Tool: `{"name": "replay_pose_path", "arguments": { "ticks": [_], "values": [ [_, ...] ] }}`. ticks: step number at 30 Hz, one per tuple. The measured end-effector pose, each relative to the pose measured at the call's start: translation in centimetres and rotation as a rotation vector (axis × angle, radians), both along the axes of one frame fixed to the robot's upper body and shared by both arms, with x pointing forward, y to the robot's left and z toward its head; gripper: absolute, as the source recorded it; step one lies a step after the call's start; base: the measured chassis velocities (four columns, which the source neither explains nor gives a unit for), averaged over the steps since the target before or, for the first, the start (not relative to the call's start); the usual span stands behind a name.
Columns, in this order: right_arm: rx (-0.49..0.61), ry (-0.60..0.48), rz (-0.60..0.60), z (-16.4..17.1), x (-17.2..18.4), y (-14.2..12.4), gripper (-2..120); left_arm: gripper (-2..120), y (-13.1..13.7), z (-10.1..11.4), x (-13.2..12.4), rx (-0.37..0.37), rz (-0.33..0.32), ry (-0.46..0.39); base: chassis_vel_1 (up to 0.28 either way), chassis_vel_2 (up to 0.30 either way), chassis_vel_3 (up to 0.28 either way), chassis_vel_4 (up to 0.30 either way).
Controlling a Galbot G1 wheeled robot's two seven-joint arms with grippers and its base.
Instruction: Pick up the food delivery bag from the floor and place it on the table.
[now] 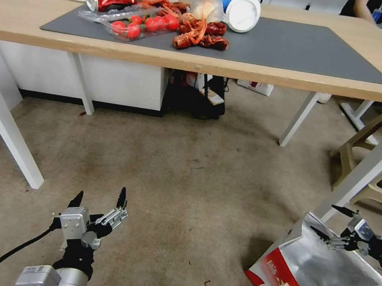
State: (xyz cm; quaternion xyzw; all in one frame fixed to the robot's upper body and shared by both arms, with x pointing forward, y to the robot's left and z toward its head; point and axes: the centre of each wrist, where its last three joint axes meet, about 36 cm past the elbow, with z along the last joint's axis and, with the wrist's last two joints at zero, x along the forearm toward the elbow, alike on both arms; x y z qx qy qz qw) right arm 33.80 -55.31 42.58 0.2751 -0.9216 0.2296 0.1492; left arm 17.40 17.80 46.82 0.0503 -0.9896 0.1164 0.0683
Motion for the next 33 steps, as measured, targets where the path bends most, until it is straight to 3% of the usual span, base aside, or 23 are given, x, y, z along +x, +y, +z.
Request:
{"name": "replay_pose_path", "arguments": {
  "ticks": [8,17,20,22,30,33],
  "values": [
    [-0.123,0.106,0.075,0.1,1.7,-2.3,100,100,0.0,-0.1,0.1,-0.003,0.021,0.002,0.0,0.0,0.0,0.0],
    [-0.148,0.18,0.079,-1.9,2.5,-4.0,100,100,-0.2,-0.4,0.0,-0.006,0.044,0.005,0.0,0.0,0.0,0.0],
    [-0.144,0.197,0.082,-2.6,2.8,-4.1,95,100,-0.2,-0.4,-0.1,-0.004,0.045,0.004,0.0,0.0,0.0,0.0],
    [-0.135,0.208,0.093,-3.4,3.5,-3.6,82,100,-0.3,-0.4,-0.1,-0.001,0.046,0.002,0.0,0.0,0.0,0.0],
    [-0.118,0.26,0.111,-4.8,4.2,-3.7,58,100,-0.3,-0.5,-0.3,0.006,0.049,-0.001,0.0,0.0,0.0,0.0],
    [-0.117,0.271,0.115,-4.9,4.2,-3.9,43,100,-0.3,-0.5,-0.2,0.009,0.049,-0.006,0.0,0.0,0.0,0.0]
  ]
}}
